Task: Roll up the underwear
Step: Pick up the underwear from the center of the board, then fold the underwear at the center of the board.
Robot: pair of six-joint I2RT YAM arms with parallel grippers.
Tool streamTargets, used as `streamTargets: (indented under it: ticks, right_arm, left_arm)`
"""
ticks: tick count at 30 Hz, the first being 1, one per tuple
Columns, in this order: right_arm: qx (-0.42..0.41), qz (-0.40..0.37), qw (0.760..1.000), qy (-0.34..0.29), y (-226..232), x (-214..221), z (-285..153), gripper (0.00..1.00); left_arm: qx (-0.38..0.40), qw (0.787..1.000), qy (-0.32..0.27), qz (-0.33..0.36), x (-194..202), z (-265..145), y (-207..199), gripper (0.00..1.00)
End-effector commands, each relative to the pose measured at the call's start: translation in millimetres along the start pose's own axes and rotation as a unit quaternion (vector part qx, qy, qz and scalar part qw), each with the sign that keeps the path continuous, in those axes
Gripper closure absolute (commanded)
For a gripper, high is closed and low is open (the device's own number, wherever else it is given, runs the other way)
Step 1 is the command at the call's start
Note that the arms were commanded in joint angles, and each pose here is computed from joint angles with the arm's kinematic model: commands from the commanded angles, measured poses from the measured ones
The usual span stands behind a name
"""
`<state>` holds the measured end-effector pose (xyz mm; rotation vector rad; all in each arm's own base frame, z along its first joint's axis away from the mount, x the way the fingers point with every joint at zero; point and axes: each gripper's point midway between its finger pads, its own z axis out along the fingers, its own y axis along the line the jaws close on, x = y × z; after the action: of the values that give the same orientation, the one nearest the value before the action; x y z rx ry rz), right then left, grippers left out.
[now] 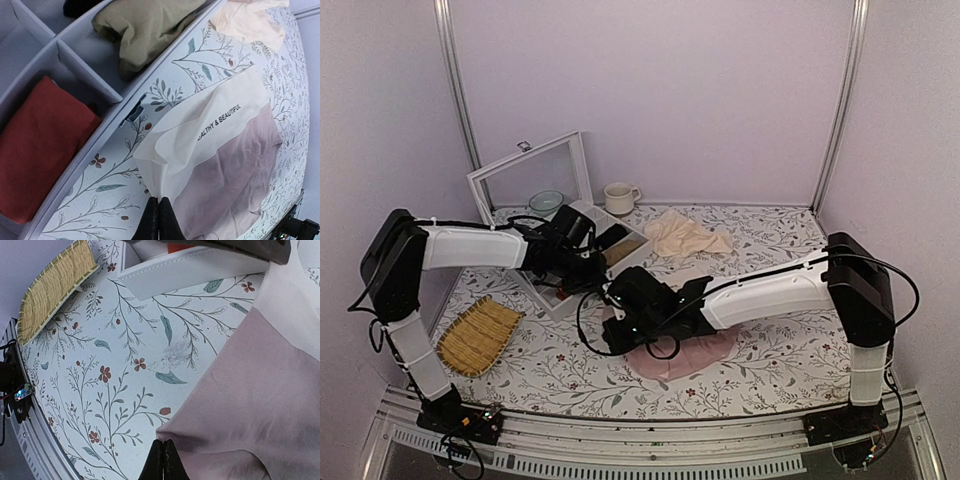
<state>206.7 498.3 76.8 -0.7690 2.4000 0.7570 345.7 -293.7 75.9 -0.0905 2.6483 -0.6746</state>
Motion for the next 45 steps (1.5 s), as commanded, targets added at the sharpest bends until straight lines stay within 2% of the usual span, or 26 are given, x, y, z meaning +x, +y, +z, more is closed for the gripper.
streamTargets:
  ticks: [1,11,23,26,45]
  right_arm:
    - [-0.017,0.014,1.000,-0.017,8.1,-15.9,-47.9,1.00]
    - [-0.011,0.034,0.999,-0.040,-8.1,-12.4,-75.7,1.00]
    - [0.009,0.066,0.996,-0.067,-57.0,-22.0,-104.9,1.00]
    - [0.010,0.073,0.995,-0.067,-68.6,-20.0,-109.5,1.00]
    - [0.038,0.109,0.991,-0.067,-142.7,-9.3,-131.0,1.00]
  left_arm:
    - [0.029,0.999,-0.010,-0.011,-11.5,-17.7,-18.7,1.00]
    - [0.063,0.998,-0.020,-0.009,-30.0,-10.0,-63.1,1.00]
    - [0.073,0.997,-0.010,-0.012,-34.2,11.8,-94.7,1.00]
    - [0.068,0.998,0.002,-0.016,-33.0,31.2,-97.6,1.00]
    - [0.064,0.997,0.023,-0.026,-36.3,85.8,-135.1,1.00]
